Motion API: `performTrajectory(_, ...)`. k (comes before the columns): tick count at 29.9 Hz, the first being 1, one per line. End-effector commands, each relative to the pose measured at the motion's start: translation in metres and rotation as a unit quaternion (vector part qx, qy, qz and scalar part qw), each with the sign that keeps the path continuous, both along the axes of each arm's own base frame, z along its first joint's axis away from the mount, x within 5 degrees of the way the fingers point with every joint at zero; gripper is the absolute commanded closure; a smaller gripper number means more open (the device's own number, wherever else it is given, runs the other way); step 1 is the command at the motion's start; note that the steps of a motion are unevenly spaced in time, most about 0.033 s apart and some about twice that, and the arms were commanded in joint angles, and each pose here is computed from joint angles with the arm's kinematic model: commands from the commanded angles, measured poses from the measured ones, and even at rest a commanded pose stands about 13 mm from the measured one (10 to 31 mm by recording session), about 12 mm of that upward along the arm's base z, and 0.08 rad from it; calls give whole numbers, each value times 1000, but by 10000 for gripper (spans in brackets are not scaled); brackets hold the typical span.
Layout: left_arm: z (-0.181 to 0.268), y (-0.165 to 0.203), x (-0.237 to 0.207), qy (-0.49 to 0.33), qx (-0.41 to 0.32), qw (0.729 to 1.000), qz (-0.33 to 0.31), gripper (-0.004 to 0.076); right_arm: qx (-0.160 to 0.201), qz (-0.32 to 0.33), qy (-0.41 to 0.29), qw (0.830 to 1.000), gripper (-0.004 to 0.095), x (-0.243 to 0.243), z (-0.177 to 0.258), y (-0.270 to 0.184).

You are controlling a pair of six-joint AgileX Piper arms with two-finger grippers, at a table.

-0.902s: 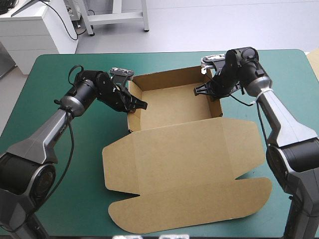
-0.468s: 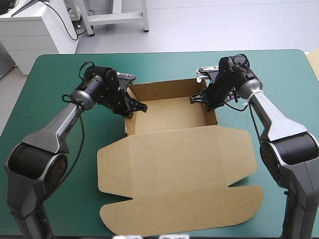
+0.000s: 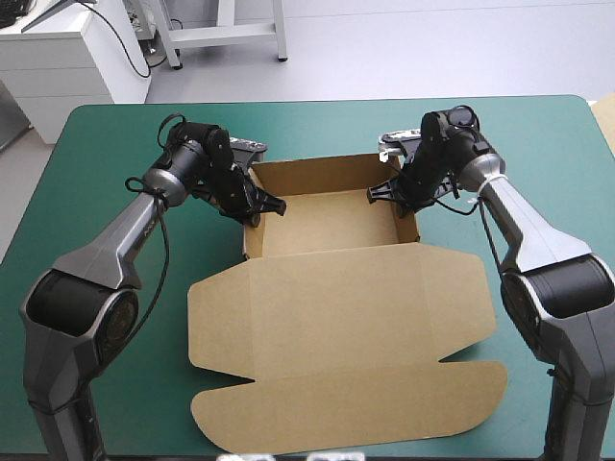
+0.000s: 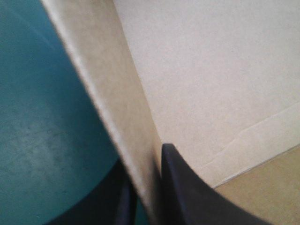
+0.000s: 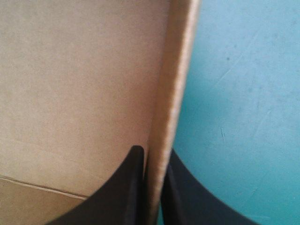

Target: Fold the box

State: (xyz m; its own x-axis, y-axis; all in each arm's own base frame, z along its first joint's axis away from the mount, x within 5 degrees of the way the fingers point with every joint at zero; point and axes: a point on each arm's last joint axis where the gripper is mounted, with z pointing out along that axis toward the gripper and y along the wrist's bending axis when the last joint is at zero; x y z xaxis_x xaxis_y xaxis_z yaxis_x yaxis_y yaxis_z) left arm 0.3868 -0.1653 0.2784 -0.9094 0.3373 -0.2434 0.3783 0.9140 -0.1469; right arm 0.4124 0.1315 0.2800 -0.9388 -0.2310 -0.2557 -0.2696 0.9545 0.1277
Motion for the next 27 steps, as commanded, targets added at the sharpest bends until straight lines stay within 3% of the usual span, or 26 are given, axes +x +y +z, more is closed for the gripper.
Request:
performTrajectory(1, 34, -12, -15, -9, -48, 998, -41, 500, 37, 19, -39, 998, 555, -10, 34, 5)
performTrajectory(4, 43, -13, -13, -24, -54, 997, -41, 324, 39, 19, -38, 998, 238, -10, 34, 5)
performTrajectory(7, 50, -12, -12, -36, -53, 998, -29, 217, 40, 17, -39, 998, 81, -11, 35, 5)
performTrajectory(19, 78, 5, -17, -99, 0, 995, -28, 206, 30, 3, -86, 996, 75, -23, 69, -9)
performTrajectory(27, 138, 15, -40, -186, -21, 982, -32, 213, 39, 2, -138, 990, 77, -45, 110, -24)
